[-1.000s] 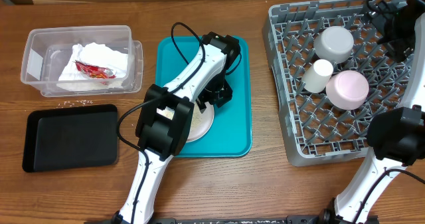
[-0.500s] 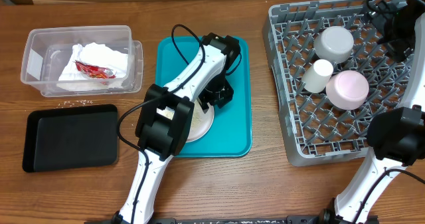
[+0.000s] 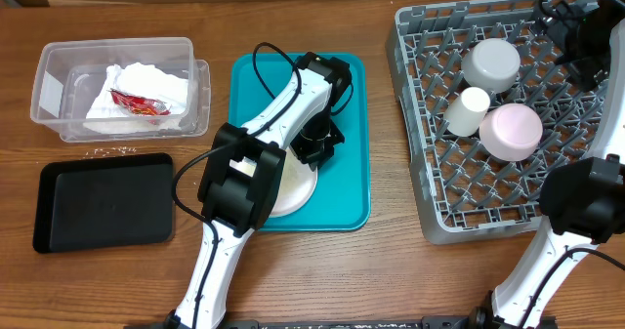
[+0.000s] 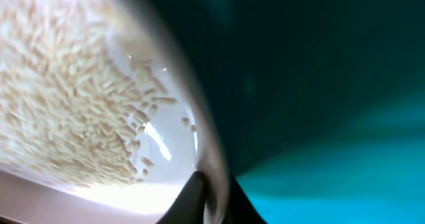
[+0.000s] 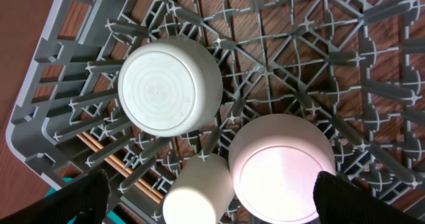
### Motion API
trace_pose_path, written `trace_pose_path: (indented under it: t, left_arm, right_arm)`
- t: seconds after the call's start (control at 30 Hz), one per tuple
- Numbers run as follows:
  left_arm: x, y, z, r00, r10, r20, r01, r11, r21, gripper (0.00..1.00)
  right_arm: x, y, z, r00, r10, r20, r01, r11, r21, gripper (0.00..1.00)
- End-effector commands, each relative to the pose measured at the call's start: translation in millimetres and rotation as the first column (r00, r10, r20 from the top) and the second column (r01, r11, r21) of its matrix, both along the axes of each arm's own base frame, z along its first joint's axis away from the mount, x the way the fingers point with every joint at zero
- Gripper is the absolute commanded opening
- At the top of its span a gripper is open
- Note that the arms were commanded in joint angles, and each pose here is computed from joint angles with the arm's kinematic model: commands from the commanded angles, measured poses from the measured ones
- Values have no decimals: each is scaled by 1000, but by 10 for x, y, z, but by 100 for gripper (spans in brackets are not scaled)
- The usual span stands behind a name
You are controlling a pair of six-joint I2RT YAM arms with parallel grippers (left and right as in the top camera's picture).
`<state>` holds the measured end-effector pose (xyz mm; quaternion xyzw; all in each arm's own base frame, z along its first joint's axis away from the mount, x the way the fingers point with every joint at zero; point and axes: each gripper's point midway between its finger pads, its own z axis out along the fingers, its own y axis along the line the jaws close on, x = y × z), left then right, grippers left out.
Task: Sort waste into correct bins and load items into the dishwasher
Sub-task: 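Lower the left gripper and pinch the rice plate's rim, then lift the plate and carry it left over the black tray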
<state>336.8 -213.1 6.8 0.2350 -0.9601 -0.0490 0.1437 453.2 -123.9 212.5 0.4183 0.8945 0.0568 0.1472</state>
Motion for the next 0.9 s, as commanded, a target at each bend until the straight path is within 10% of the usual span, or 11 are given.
trace_pose_path:
  t: [0.0, 0.87]
  left_arm:
    - [-65, 8, -91, 1000, 6, -26, -5, 1000, 19, 4]
    - [155, 339, 549, 988, -146, 48, 134, 971, 199, 4]
  right_arm:
    - [6, 17, 23, 1000, 2, 10, -2, 1000, 3, 100]
    - [6, 17, 23, 1000, 2, 10, -2, 1000, 3, 100]
